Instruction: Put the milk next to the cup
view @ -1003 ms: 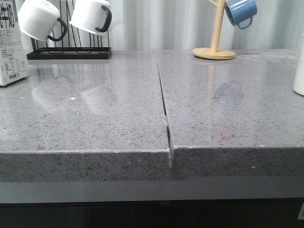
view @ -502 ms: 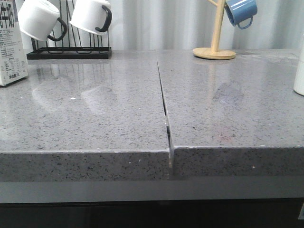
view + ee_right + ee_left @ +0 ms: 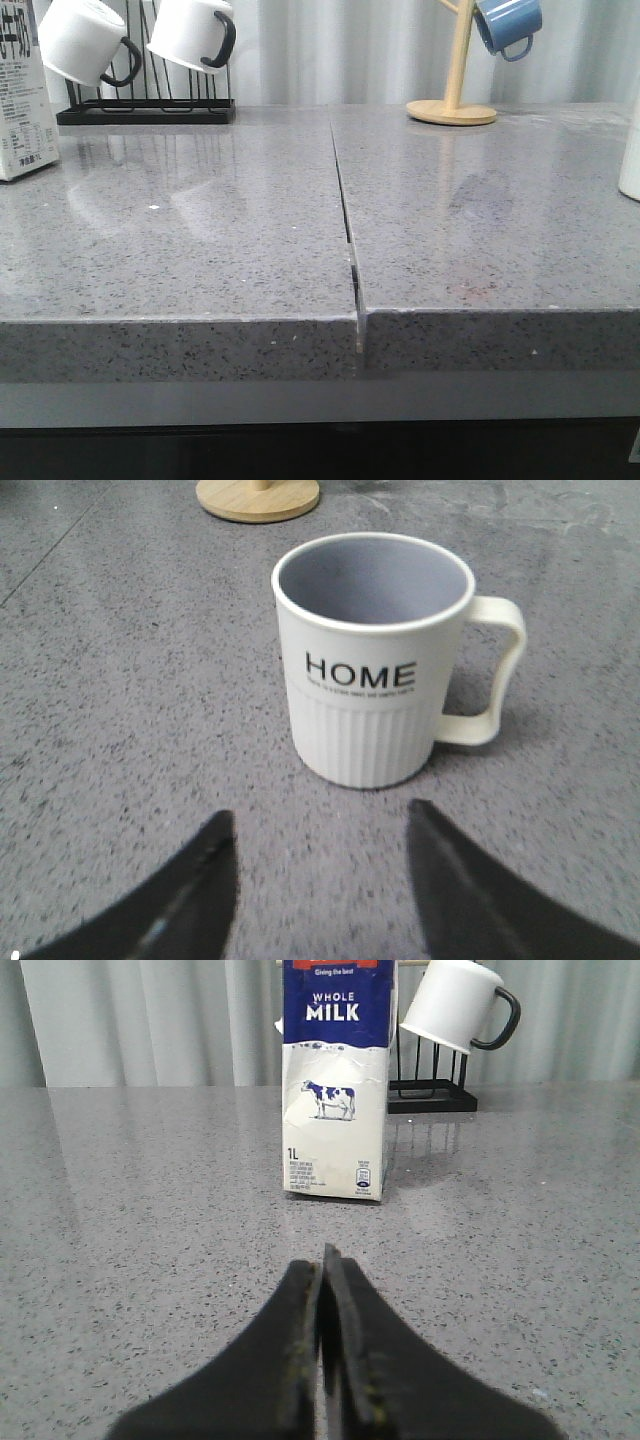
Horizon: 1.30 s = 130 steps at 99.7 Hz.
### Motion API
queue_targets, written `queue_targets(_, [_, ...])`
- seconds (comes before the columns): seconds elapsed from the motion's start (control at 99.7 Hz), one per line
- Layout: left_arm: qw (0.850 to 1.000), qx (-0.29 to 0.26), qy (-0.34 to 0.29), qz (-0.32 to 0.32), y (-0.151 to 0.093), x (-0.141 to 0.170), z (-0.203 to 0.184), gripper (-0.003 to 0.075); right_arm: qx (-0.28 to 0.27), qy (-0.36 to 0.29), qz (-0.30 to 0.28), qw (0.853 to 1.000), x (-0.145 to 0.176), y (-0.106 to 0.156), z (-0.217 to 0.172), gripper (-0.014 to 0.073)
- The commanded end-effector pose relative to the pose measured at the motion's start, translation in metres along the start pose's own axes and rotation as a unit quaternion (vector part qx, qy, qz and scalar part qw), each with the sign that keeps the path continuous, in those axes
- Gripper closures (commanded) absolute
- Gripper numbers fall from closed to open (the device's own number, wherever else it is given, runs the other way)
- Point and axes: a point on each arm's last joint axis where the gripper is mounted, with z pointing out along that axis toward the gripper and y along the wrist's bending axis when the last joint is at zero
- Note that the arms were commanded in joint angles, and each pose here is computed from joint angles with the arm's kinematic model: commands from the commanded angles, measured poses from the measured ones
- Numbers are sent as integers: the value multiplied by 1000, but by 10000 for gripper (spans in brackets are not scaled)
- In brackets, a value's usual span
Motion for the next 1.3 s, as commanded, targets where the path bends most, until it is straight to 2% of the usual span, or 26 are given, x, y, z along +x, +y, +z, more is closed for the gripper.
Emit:
queue_targets(0.0, [999, -1, -35, -7, 0, 5, -1, 741, 2, -72, -4, 997, -20, -2, 11, 109])
queue_targets(0.231, [999, -1, -35, -7, 0, 5, -1, 741, 84, -97, 16, 992, -20, -35, 28, 109])
queue_targets(0.341, [999, -1, -35, -7, 0, 5, -1, 741, 98, -116, 18, 988, -20, -43, 37, 109])
queue_targets(0.582, [999, -1, -35, -7, 0, 5, -1, 741, 131, -106, 40, 985, -11, -63, 60, 109])
queue_targets(1.124, [999, -1, -35, -7, 0, 5, -1, 741, 119, -76, 26, 990, -12, -78, 116, 112])
queue_targets(1.194, [999, -1, -35, -7, 0, 5, -1, 741, 119, -78, 25, 989, -14, -81, 124, 161])
queue_targets(1.244, [999, -1, -35, -7, 0, 5, -1, 741, 119, -78, 26, 990, -14, -82, 128, 239])
queue_targets(1.294, [999, -1, -35, -7, 0, 5, -1, 741, 118, -79, 25, 990, -15, -83, 131, 355])
